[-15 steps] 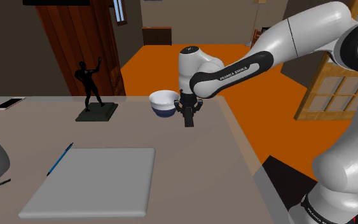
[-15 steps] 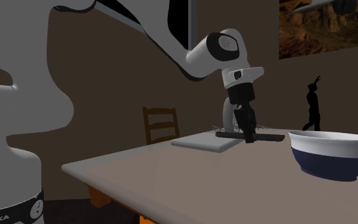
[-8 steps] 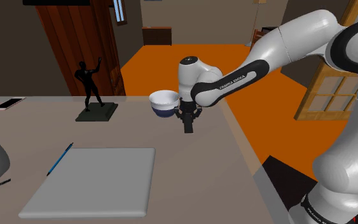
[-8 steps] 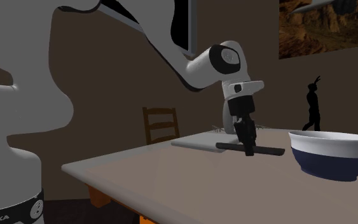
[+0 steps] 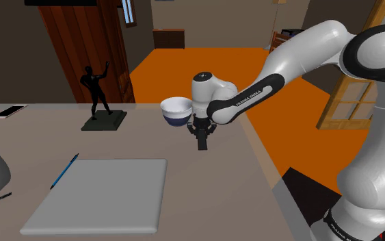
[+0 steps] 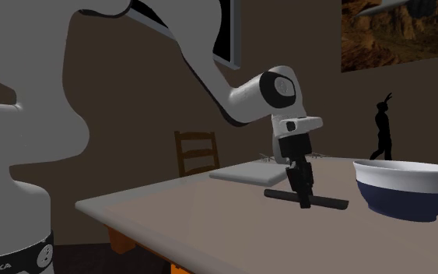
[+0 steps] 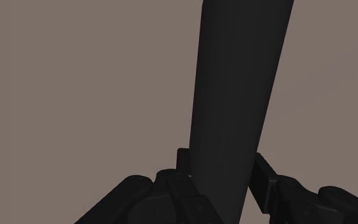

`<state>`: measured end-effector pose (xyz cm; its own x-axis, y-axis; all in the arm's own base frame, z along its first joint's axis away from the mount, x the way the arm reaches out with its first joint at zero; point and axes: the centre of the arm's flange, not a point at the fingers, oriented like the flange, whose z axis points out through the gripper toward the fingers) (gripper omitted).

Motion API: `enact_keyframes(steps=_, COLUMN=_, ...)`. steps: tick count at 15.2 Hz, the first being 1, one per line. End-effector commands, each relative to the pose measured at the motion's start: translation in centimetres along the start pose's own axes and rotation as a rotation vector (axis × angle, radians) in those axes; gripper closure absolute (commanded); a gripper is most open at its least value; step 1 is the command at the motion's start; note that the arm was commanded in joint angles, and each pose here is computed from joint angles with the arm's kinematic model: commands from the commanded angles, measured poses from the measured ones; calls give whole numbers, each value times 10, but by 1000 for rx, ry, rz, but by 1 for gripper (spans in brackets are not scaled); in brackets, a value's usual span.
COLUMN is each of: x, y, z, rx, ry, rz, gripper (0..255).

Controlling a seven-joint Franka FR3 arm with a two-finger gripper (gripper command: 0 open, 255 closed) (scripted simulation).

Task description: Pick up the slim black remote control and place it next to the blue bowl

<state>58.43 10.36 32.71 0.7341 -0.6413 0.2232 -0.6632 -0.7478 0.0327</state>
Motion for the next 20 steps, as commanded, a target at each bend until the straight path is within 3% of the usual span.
enact_keyframes(steps=1, x=-1, y=1, z=6, rx=0, ry=0, rz=0, gripper=255)
enact_keyframes(steps=7, x=-1, y=1, z=6, rx=0, ry=0, rz=0, gripper=255)
enact_keyframes(steps=8, x=-1, y=1, z=6, rx=0, ry=0, rz=0, gripper=0)
enact_keyframes(steps=13, x=-1, y=1, z=6, rx=0, ry=0, rz=0, gripper=0)
enact_keyframes(steps=17, x=-1, y=1, z=-44, rx=0, ry=0, rz=0, gripper=0)
enact_keyframes(steps=20, x=-1, y=1, z=-44, rx=0, ry=0, rz=0, gripper=0)
